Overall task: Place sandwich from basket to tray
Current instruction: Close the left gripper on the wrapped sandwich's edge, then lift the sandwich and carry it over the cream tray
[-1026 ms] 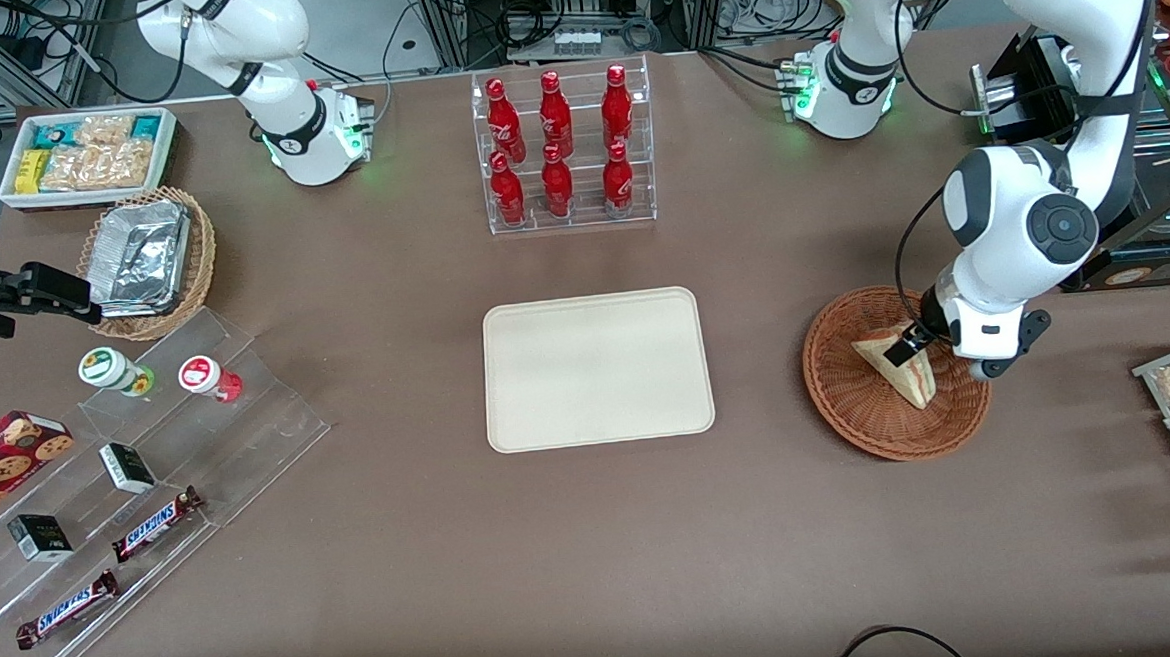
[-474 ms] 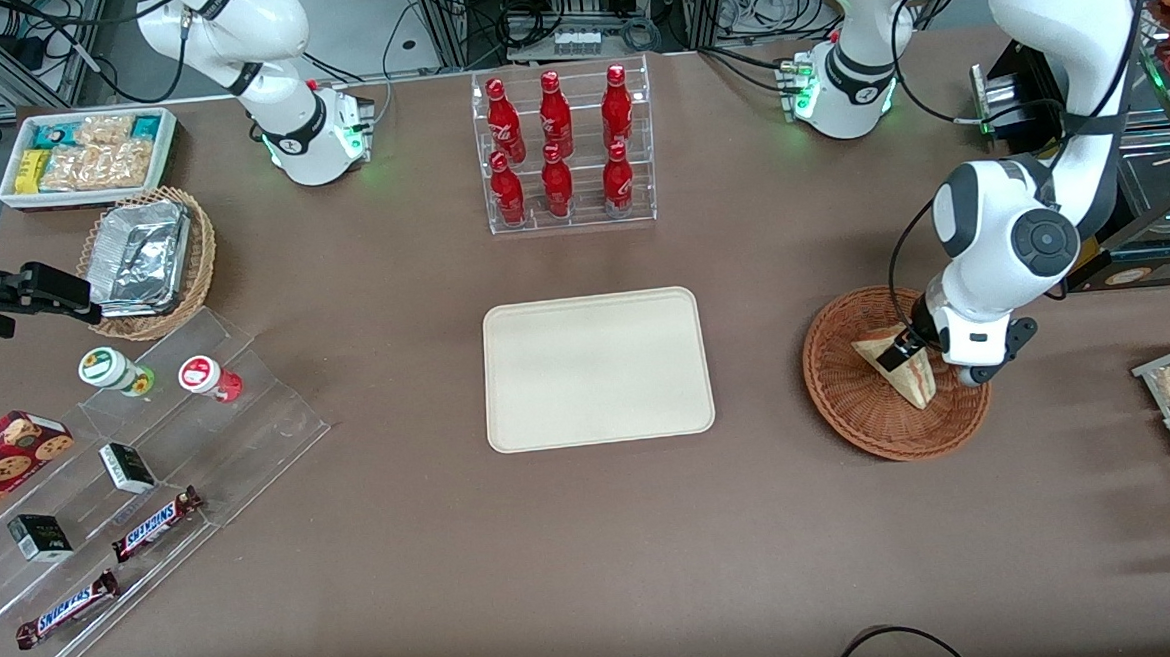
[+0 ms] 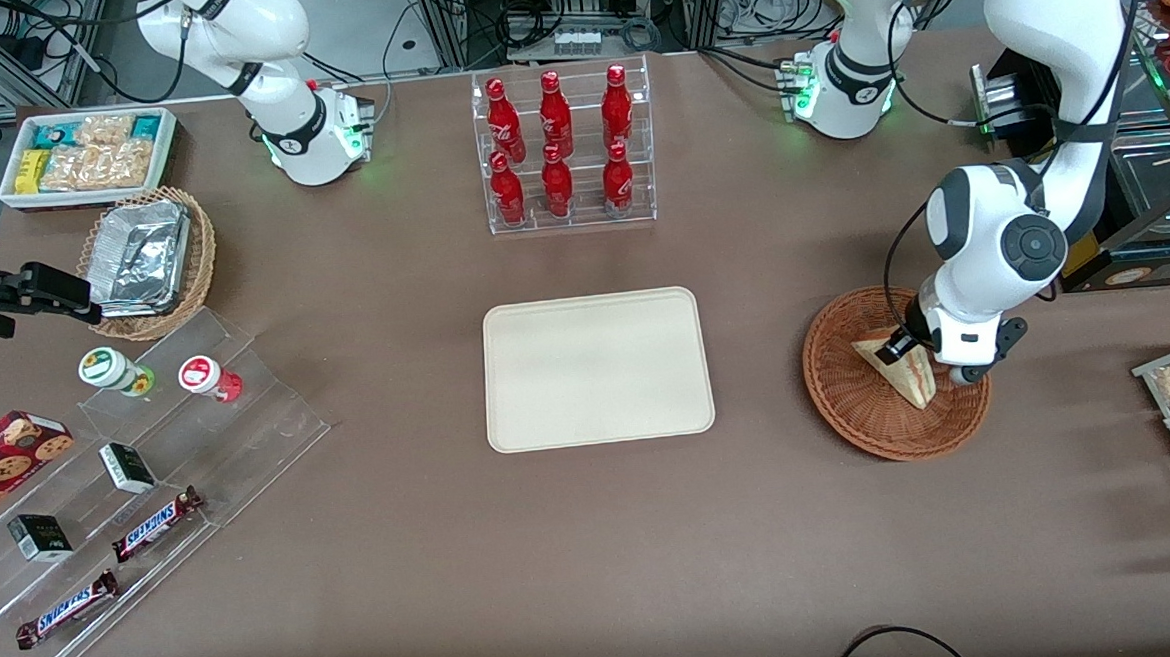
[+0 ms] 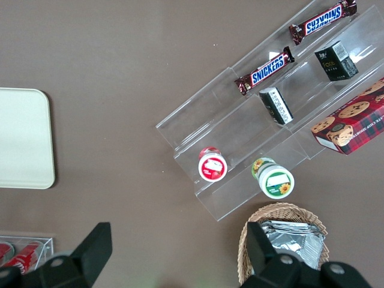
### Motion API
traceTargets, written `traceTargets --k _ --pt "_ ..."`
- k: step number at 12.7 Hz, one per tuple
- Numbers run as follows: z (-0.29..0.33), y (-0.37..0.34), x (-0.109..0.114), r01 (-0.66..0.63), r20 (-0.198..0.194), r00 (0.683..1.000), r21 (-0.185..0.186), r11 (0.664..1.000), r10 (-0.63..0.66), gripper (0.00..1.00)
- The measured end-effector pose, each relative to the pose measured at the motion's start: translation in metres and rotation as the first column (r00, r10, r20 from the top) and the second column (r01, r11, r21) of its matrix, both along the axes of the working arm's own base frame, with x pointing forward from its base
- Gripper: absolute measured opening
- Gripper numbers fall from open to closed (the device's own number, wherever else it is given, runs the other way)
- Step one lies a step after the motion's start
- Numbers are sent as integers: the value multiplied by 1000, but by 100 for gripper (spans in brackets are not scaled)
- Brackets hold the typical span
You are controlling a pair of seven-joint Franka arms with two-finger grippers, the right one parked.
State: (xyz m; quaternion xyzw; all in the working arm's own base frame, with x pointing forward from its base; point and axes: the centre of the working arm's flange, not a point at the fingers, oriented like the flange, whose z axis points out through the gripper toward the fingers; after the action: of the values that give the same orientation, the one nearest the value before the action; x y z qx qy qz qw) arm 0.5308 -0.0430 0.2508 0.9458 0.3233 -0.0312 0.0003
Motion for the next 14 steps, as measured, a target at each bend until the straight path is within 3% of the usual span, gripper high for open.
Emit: traceTargets --k 2,3,8,10,14 --pt "2 0 -3 2 -4 1000 1 1000 -2 37" --pt "6 0 -6 4 -19 1000 2 1000 -4 33" --pt "85 -22 -8 75 -85 994 24 997 -73 22" --pt "122 -61 1 145 -85 986 24 989 -142 15" --pt "140 -146 0 282 -73 957 18 959 -280 15"
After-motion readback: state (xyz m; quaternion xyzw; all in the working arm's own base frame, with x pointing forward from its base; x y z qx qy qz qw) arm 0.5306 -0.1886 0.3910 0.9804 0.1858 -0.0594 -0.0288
